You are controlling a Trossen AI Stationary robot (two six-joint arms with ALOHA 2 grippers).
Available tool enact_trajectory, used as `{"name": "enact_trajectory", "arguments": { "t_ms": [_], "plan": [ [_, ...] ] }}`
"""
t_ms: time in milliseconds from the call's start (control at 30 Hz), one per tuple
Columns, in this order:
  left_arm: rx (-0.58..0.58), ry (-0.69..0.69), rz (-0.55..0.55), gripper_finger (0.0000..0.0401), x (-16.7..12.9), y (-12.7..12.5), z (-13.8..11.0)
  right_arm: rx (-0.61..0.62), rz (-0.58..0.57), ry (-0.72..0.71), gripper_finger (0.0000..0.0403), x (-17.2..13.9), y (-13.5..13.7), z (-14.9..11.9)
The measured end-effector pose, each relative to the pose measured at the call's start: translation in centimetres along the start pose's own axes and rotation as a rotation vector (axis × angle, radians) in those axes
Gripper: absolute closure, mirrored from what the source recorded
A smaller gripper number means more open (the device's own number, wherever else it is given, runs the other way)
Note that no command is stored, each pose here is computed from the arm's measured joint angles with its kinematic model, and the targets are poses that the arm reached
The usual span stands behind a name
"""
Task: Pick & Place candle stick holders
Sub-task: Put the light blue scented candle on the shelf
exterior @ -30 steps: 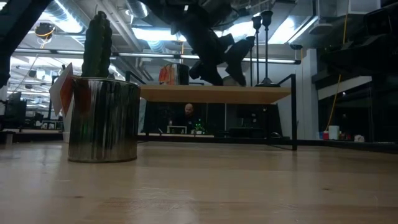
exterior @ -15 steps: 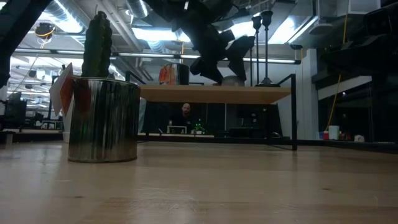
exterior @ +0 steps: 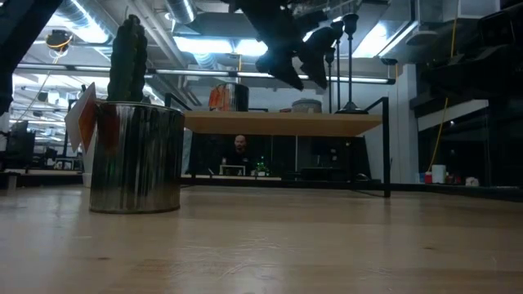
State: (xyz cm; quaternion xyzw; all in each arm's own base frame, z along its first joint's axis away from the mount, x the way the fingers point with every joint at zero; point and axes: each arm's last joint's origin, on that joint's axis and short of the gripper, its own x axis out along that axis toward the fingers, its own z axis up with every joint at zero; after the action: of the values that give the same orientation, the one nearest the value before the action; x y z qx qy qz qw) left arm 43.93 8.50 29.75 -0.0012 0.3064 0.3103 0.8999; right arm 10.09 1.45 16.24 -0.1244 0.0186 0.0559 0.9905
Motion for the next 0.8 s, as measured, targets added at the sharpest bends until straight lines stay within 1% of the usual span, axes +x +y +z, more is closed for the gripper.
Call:
{"name": "enact_trajectory", "arguments": {
  "t_ms": [133,233,300,400,500,567,600,633,800],
  "plan": [
    [0.091,-0.006,0.079,0.0111,-1.3,-2.0,-0.4,0.0,0.0,0.0,0.0302,0.0,0.0,0.0],
    [0.146,-0.006,0.129,0.0155,-2.1,-3.3,-0.8,0.0,0.0,0.0,0.0302,0.0,0.0,0.0],
    [0.165,0.013,0.142,0.0191,-2.6,-3.8,-1.2,0.0,0.0,0.0,0.0302,0.0,0.0,0.0],
    [0.15,0.047,0.141,0.0254,-2.9,-4.2,-1.7,0.0,0.0,0.0,0.0302,0.0,0.0,0.0],
    [0.112,0.072,0.101,0.0324,-2.8,-4.2,-1.9,0.0,0.0,0.0,0.0302,0.0,0.0,0.0],
    [0.093,0.078,0.078,0.037,-2.4,-4.1,-2.0,0.0,0.0,0.0,0.0302,0.0,0.0,0.0],
    [0.092,0.083,0.077,0.0385,-2.1,-4.0,-2.1,0.0,0.0,0.0,0.0302,0.0,0.0,0.0],
    [0.09,0.089,0.084,0.0391,-1.7,-3.9,-2.2,0.0,0.0,0.0,0.0302,0.0,0.0,0.0],
    [0.071,0.107,0.124,0.0394,0.4,-2.9,-2.6,0.0,0.0,0.0,0.0302,0.0,0.0,0.0]
  ]
}}
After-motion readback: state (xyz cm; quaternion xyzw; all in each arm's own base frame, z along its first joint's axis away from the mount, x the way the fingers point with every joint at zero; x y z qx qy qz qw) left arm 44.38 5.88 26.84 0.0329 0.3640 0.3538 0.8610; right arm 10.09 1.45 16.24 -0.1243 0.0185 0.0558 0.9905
